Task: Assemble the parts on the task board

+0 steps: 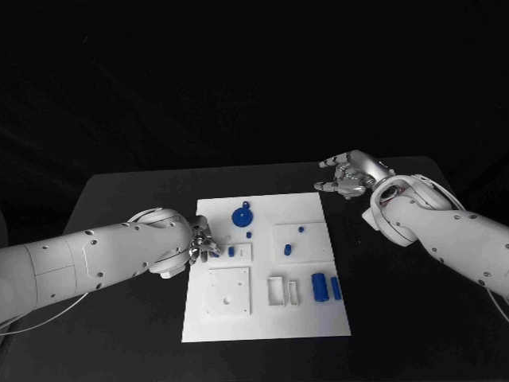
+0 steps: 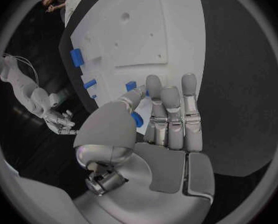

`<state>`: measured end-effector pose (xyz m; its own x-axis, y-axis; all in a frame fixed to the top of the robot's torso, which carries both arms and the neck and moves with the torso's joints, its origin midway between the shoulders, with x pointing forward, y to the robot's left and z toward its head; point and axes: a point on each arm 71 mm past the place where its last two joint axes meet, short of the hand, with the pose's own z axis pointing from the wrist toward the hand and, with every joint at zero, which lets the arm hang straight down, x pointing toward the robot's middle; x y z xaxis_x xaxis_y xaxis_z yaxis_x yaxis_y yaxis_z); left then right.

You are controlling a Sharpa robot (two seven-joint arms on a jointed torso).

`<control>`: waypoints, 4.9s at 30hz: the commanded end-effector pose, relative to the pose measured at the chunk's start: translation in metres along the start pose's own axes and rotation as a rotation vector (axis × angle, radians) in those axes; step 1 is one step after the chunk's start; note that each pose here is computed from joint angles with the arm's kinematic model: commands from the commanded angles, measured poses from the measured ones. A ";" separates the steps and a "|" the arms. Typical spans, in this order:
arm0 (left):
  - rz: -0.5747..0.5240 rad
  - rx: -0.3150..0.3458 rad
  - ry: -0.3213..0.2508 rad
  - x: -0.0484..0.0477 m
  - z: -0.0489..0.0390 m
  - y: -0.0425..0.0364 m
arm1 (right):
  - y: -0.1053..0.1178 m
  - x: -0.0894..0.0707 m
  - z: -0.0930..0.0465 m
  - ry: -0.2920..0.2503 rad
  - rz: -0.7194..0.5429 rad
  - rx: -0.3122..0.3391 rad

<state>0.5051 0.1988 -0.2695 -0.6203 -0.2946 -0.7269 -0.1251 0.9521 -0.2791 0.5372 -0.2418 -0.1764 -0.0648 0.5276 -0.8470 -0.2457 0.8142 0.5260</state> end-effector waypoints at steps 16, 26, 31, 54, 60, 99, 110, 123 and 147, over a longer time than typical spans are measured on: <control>0.016 0.004 0.024 0.0055 0.0025 -0.0007 | 0.000 0.000 0.000 0.008 -0.006 -0.005; 0.023 -0.012 0.016 0.0035 0.0037 0.0027 | 0.000 0.000 0.000 0.009 -0.007 -0.004; 0.023 -0.017 0.008 0.0025 0.0039 0.0039 | 0.000 0.000 -0.001 0.008 -0.007 -0.004; 0.014 -0.037 -0.028 -0.0036 0.0054 0.0119 | -0.002 0.000 -0.001 0.005 -0.008 -0.001; 0.003 -0.038 -0.035 -0.0047 0.0052 0.0136 | -0.002 0.000 -0.001 0.005 -0.008 0.000; 0.105 0.676 -0.461 -0.0331 -0.0210 -0.0569 | -0.005 -0.001 -0.001 -0.004 -0.004 -0.001; 0.259 0.622 -0.429 -0.0196 -0.0075 -0.0664 | -0.004 0.000 0.000 -0.003 -0.001 -0.006; 0.362 0.582 -0.358 -0.0061 0.0052 -0.0707 | -0.001 0.001 0.000 0.000 0.002 -0.011; 0.416 0.580 -0.358 0.0053 0.0167 -0.0730 | 0.002 0.002 0.000 0.004 0.005 -0.017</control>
<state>0.5250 0.1291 -0.2632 -0.2411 -0.0344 -0.9699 0.5281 0.8338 -0.1608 0.5373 -0.2406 -0.1777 -0.0658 0.5310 -0.8448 -0.2510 0.8107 0.5290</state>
